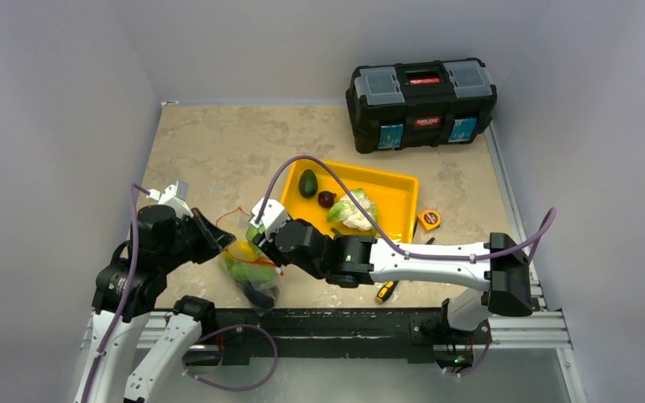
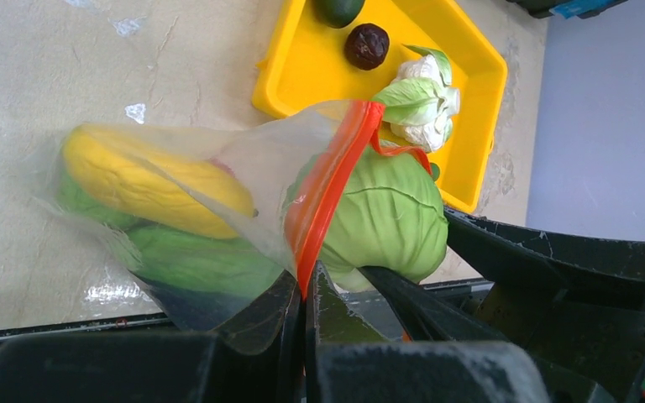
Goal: Place the food in the zip-top bag and seal the zipper
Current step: Place the fake vegetable in the zipper food storage bag.
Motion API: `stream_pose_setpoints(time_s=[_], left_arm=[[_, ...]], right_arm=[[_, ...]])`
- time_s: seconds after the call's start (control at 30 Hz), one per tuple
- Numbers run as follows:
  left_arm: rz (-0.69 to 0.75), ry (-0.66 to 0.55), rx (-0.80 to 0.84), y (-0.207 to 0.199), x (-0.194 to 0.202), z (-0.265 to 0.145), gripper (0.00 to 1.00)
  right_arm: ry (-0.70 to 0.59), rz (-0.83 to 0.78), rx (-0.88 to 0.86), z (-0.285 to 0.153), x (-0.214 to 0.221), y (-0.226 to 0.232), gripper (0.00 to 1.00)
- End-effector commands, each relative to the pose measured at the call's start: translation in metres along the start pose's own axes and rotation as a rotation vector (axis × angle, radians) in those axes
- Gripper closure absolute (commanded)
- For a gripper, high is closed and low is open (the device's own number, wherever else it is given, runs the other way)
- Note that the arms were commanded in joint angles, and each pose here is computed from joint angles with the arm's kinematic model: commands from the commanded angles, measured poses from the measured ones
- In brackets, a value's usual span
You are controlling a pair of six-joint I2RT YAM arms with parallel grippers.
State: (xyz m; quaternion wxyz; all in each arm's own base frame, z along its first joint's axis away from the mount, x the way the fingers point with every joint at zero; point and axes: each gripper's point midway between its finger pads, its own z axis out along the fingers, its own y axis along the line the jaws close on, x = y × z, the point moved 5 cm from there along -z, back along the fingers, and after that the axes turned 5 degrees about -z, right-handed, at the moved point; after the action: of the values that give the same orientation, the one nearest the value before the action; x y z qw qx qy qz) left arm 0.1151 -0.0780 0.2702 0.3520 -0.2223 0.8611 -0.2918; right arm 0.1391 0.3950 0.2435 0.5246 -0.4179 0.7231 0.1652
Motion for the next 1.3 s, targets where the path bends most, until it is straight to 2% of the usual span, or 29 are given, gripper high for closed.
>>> stream_pose_setpoints(time_s=[0.0,0.07,0.13,0.27,0.4,0.63,0.87,0.97,1.07,1.17,1.27], left_arm=[[0.010,-0.022,0.076,-0.016,-0.008,-0.004,1.00],[0.007,-0.011,0.081,-0.018,-0.007,-0.003,1.00],[0.009,-0.006,0.079,-0.017,-0.007,-0.003,1.00],[0.012,-0.013,0.079,-0.016,-0.006,-0.006,1.00],[0.019,-0.024,0.072,-0.014,-0.007,-0.008,1.00],[0.016,-0.025,0.073,-0.014,-0.006,-0.007,1.00],[0.010,-0.018,0.069,-0.011,-0.003,-0.006,1.00],[0.010,-0.022,0.071,-0.011,-0.003,-0.007,1.00],[0.012,-0.017,0.073,-0.011,-0.003,-0.007,1.00],[0.015,-0.020,0.071,-0.011,-0.003,-0.009,1.00],[0.019,-0.021,0.073,-0.012,-0.003,-0.008,1.00]], right_arm=[[-0.120,0.053,-0.040,-0.009,-0.046,0.005,0.87],[-0.133,0.081,-0.121,-0.008,-0.051,0.019,0.77],[-0.155,0.095,-0.174,-0.008,-0.054,0.027,0.61],[-0.155,0.099,-0.155,-0.013,-0.053,0.022,0.33],[-0.153,0.103,-0.122,-0.022,-0.050,0.013,0.16],[-0.234,0.183,-0.180,-0.047,-0.060,0.008,0.15],[-0.311,0.312,-0.050,-0.062,-0.060,-0.024,0.16],[-0.276,0.364,-0.002,-0.052,-0.051,-0.041,0.17],[-0.212,0.407,-0.022,-0.040,-0.036,-0.049,0.23],[-0.171,0.396,-0.055,-0.035,-0.019,-0.045,0.24],[-0.133,0.394,-0.076,-0.033,-0.003,-0.039,0.30]])
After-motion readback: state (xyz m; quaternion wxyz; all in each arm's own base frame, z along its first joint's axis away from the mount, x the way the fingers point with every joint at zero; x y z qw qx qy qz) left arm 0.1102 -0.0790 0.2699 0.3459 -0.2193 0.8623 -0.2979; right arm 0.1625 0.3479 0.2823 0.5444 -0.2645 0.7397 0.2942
